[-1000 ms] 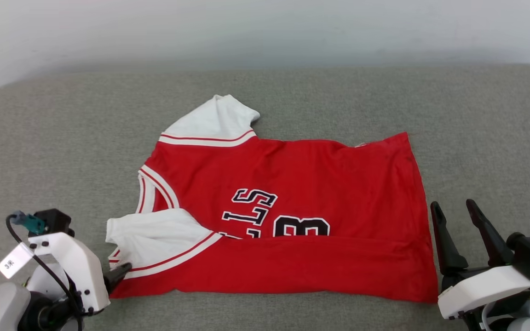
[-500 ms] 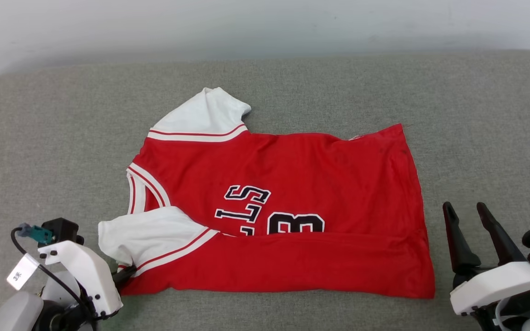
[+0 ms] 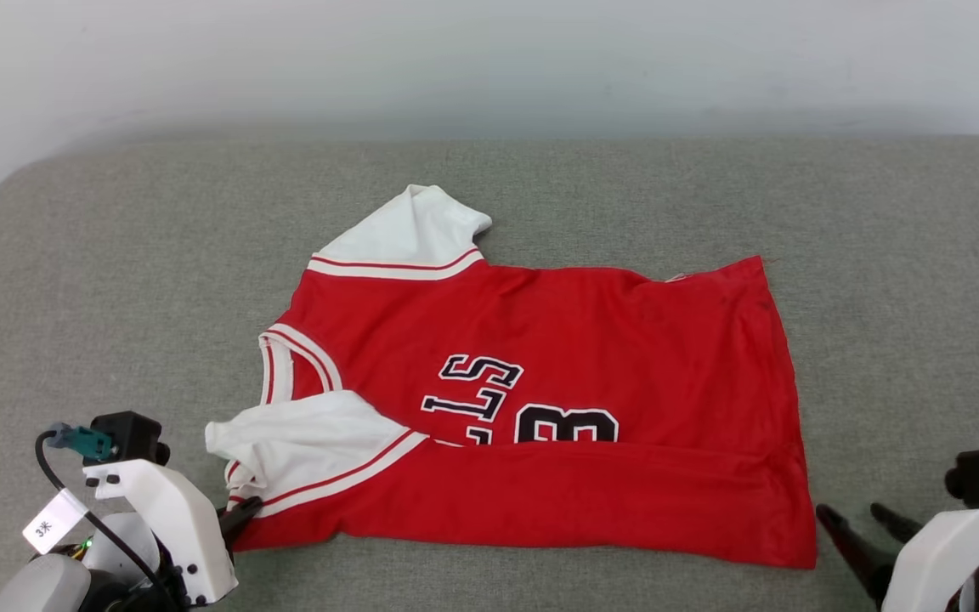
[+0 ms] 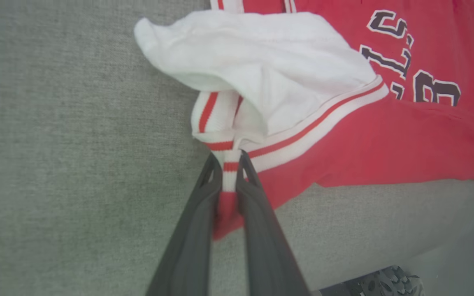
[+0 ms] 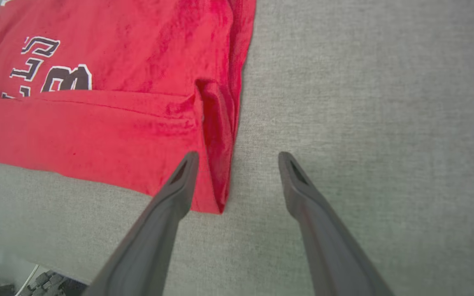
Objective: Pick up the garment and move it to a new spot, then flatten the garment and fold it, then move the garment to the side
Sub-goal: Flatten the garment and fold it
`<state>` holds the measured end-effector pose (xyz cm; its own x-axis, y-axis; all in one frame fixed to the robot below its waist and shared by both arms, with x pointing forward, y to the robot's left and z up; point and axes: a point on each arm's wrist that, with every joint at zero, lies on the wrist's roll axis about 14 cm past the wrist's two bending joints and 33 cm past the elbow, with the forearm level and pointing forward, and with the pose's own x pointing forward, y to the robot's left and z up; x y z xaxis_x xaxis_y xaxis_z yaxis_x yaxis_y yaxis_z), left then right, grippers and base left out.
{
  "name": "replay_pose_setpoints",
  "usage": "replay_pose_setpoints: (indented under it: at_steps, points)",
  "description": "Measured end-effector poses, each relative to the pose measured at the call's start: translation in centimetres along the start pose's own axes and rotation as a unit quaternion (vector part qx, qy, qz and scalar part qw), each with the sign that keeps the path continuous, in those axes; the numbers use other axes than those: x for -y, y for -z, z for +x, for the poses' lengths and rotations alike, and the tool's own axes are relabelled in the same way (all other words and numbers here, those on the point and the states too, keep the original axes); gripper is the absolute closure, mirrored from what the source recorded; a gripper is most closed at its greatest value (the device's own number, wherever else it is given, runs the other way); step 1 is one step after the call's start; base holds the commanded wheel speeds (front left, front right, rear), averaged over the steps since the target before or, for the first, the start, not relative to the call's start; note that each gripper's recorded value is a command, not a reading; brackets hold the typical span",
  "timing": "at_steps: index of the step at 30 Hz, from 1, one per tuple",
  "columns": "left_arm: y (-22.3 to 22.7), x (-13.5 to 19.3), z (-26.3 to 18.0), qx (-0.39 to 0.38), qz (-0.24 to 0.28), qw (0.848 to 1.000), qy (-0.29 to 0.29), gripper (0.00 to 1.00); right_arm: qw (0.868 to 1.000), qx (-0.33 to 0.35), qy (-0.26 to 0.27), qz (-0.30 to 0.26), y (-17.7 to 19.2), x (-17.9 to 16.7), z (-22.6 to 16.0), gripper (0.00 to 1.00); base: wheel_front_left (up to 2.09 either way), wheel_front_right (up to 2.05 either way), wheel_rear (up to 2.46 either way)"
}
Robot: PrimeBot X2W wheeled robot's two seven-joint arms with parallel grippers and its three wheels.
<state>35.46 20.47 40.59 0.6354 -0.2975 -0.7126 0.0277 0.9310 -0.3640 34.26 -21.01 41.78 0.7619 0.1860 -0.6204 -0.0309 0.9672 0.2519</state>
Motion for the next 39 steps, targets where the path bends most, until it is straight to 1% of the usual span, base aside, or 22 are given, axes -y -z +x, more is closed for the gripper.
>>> replay_pose_setpoints:
  at_steps: [6,9,15,16,17,18,19,26,31,35,39]
  points:
    - [-0.4,0.5,0.1,0.004,0.008,1.000,0.004,1.00,0.996,-0.078,-0.026,-0.015,2.5,-1.6,1.4,0.00,0.00,0.00,0.00]
    - [-0.4,0.6,0.3,0.004,0.009,1.000,0.006,1.00,0.994,-0.105,-0.039,-0.018,3.5,-2.4,2.3,0.00,0.00,0.00,0.00]
    - [0.0,0.4,0.8,0.003,-0.002,1.000,0.004,1.00,0.987,-0.151,-0.050,-0.015,5.7,-2.9,3.6,0.00,0.00,0.00,0.00]
    - [0.0,0.4,0.8,0.005,-0.003,1.000,0.004,1.00,0.986,-0.156,-0.053,-0.012,5.9,-3.0,3.7,0.18,0.00,0.00,0.00]
    - [0.0,0.4,0.8,0.006,-0.003,1.000,0.003,1.00,0.986,-0.158,-0.055,-0.014,6.0,-3.1,3.8,0.60,0.00,0.00,0.00]
    - [0.0,0.4,0.8,0.006,-0.003,1.000,0.003,1.00,0.986,-0.159,-0.055,-0.015,6.0,-3.1,3.9,0.85,0.00,0.00,0.00]
    - [0.0,0.4,0.8,0.008,-0.003,1.000,0.003,1.00,0.986,-0.157,-0.057,-0.014,6.0,-3.1,4.0,1.00,0.00,0.00,0.00]
    - [-0.1,0.5,-0.2,0.028,0.004,1.000,0.002,1.00,0.990,-0.121,-0.067,-0.025,4.3,-3.5,3.6,1.00,0.00,0.00,0.00]
    - [0.7,0.9,-1.8,0.032,0.004,0.999,0.004,1.00,0.992,-0.096,-0.071,-0.038,3.1,-3.5,2.0,1.00,0.00,0.00,0.00]
    - [2.1,0.8,-3.3,0.031,-0.001,1.000,-0.001,1.00,0.992,-0.095,-0.073,-0.035,3.8,-3.6,0.1,1.00,0.00,0.00,0.00]
    - [3.5,0.1,-4.9,0.026,-0.011,0.999,-0.015,1.00,0.992,-0.104,-0.072,-0.027,5.1,-3.6,-1.6,1.00,0.00,0.00,0.00]
